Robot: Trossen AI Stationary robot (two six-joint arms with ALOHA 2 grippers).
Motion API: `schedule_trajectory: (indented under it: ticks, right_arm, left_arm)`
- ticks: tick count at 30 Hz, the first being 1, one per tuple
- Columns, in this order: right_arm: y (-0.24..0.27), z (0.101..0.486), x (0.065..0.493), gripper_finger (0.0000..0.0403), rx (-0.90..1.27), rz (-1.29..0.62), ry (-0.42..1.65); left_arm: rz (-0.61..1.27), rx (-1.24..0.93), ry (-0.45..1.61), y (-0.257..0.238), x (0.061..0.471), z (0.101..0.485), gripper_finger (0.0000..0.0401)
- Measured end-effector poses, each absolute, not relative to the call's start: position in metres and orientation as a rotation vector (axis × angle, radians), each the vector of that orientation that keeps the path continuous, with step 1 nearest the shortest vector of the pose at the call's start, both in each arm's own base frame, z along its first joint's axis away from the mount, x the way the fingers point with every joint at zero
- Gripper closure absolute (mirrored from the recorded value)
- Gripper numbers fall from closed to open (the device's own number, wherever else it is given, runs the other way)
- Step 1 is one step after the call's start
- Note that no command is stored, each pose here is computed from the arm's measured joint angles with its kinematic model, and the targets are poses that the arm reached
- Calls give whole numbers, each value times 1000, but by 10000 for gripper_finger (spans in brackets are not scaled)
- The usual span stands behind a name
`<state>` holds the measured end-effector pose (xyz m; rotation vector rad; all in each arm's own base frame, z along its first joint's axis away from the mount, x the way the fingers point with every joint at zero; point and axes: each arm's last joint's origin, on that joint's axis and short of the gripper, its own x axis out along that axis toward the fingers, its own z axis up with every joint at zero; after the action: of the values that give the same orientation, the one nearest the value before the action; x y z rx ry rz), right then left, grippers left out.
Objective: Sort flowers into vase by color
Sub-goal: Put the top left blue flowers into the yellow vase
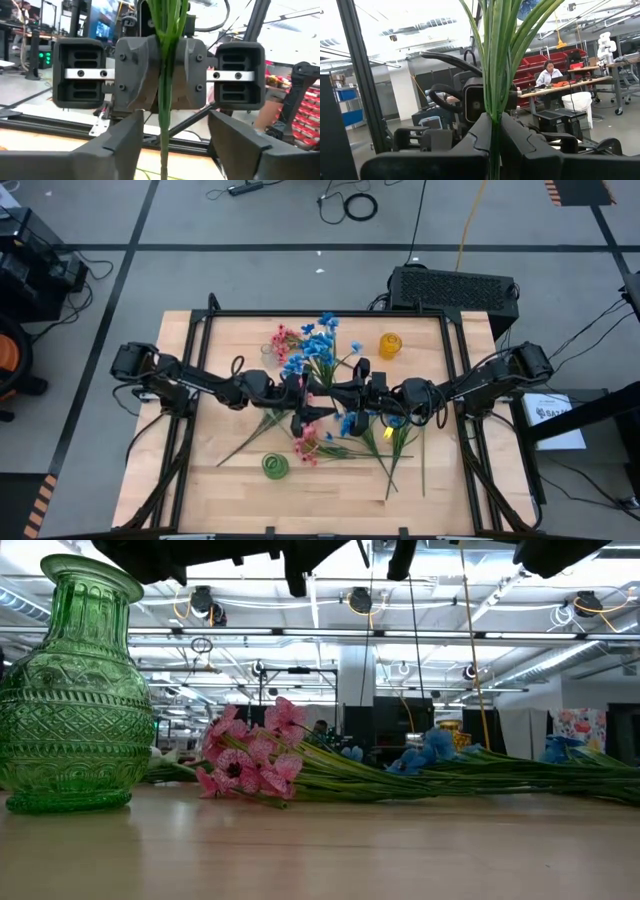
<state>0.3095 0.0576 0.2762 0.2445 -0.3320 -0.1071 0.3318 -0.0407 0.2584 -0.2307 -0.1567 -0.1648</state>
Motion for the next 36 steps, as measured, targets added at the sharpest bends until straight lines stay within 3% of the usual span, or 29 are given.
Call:
schedule_trajectory:
  ticks: [9, 16, 24, 30, 36]
  right_arm:
    - [58, 276, 310, 392, 243, -103, -329]
    - [58, 276, 310, 375, 235, -99, -326]
    - [59, 287, 296, 282, 204, -138, -235]
    - [63, 302, 270, 204, 186, -172, -113]
    - [73, 283, 277, 155, 167, -146, -14]
  left_arm:
    - [-195, -232, -150, -35, 332, 258, 317]
    - [-250, -259, -136, -31, 333, 258, 386]
    - [-342, -304, -126, -14, 320, 277, 389]
    - [-278, -209, -144, -2, 295, 306, 389]
    - [-240, -154, -153, -11, 289, 312, 389]
